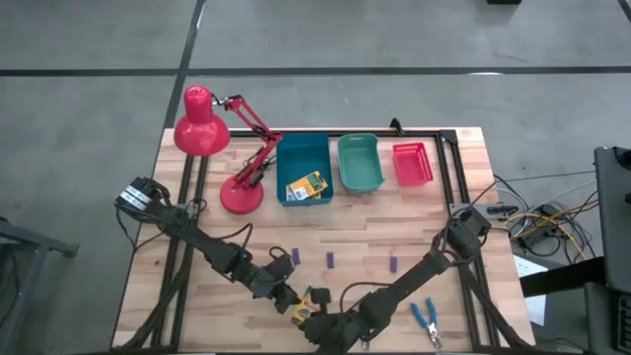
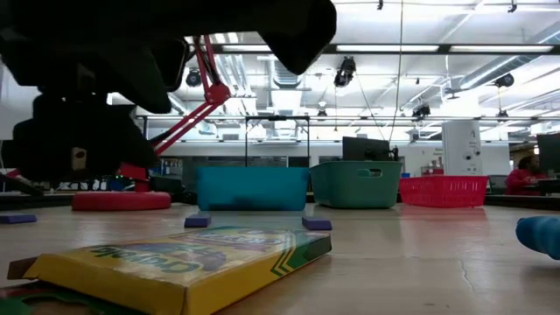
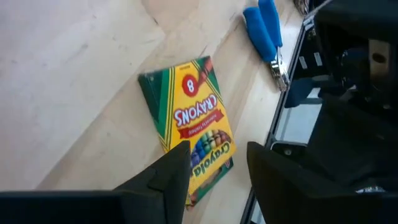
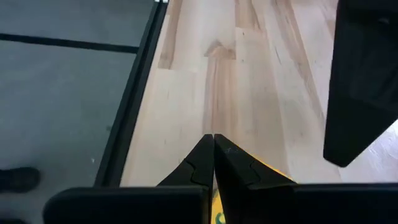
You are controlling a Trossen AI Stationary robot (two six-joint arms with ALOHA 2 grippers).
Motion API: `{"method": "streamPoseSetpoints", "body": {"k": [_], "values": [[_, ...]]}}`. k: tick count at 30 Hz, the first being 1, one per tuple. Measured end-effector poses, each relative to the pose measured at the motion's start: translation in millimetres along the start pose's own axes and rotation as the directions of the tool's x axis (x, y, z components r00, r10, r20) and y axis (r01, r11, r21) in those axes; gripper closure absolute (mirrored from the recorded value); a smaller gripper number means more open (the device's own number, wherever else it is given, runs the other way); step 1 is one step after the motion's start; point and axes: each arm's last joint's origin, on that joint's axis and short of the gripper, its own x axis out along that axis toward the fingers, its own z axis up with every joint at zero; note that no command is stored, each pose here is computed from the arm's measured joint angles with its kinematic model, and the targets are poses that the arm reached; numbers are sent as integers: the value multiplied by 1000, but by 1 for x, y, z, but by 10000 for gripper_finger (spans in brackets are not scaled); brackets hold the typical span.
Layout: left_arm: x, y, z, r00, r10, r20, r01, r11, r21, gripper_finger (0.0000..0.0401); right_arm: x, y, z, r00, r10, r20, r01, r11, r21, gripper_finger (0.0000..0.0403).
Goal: Pick & Place School Supplies
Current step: Put the crayon box into the blue bin
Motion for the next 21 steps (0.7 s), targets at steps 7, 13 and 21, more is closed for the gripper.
{"method": "streamPoseSetpoints", "body": {"k": [7, 13, 21], "values": [[0, 0, 0, 1000, 0, -1, 0, 1000, 0, 238, 0, -3, -4, 998, -55, -20, 58, 964, 260, 394], [0, 0, 0, 1000, 1, 3, -1, 1000, -3, 238, -3, -4, -16, 973, -229, -8, 217, 912, 348, 394], [0, 0, 0, 1000, 2, 4, -1, 1000, -3, 238, -12, 6, -35, 961, -265, -73, 275, 924, 267, 394]]}}
